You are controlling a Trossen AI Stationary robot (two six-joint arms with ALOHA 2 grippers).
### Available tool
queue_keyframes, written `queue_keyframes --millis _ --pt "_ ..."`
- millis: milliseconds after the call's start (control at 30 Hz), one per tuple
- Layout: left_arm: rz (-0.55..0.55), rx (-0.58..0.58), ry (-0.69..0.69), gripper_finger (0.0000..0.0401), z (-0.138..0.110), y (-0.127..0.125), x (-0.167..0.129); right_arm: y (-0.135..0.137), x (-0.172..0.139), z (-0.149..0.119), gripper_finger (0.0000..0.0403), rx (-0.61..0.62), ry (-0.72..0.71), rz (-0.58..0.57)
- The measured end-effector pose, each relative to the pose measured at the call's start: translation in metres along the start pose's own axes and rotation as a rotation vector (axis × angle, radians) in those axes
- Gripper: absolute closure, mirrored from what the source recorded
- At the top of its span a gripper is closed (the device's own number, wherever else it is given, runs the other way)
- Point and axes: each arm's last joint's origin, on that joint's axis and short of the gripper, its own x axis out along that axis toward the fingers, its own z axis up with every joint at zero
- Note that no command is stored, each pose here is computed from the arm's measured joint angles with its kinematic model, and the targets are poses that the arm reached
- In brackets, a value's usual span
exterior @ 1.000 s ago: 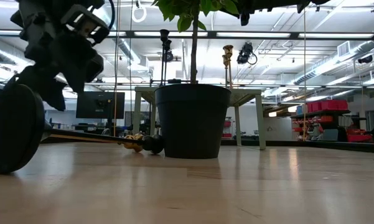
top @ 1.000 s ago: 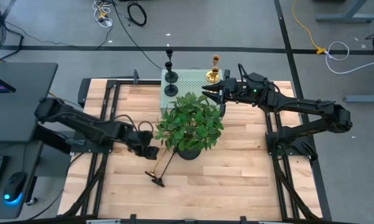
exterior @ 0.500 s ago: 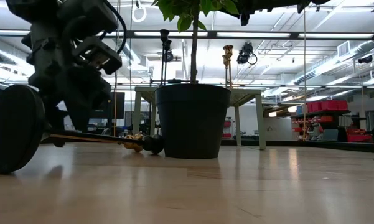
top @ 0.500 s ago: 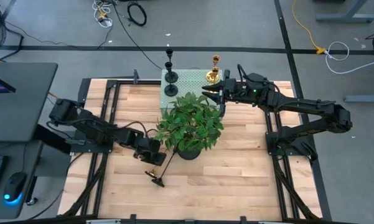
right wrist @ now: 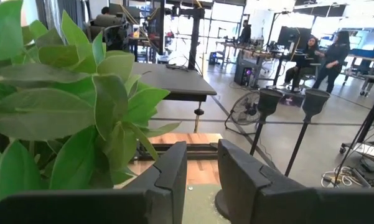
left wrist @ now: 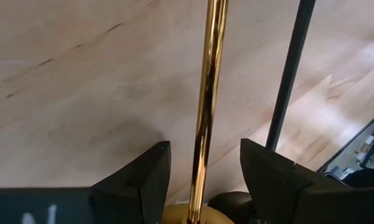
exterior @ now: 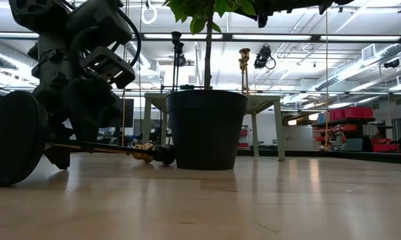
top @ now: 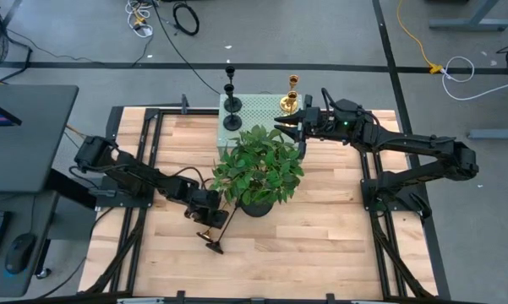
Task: Pick & Place candle stick holders
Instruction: Put the gold candle holder on the shelf aligned with the other gold candle holders
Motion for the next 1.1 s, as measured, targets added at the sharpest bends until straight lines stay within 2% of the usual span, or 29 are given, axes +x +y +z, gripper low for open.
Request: queue_keyframes --millis 300,467,767,1100 --pt "-0.010 0.006 -0.008 0.0205 0.0003 -0.0006 0.0005 0.0001 0.0000 -0.0007 0.0311 -0.009 0.007 0.001" --pt "-0.008 0.006 -0.008 0.0224 0.0004 -0.0003 0.0005 0.0001 0.0000 -0.0012 0.0311 -0.012 0.012 0.002" --pt "0.001 0.018 -0.013 0.0295 0.0005 0.0012 0.0011 0.0002 0.0000 -0.0019 0.0311 -0.011 0.019 0.003" --pt "0.017 0.101 -0.025 0.0390 0.0009 0.0029 0.0015 0.0003 0.0000 -0.0019 0.0311 -0.011 0.019 0.003"
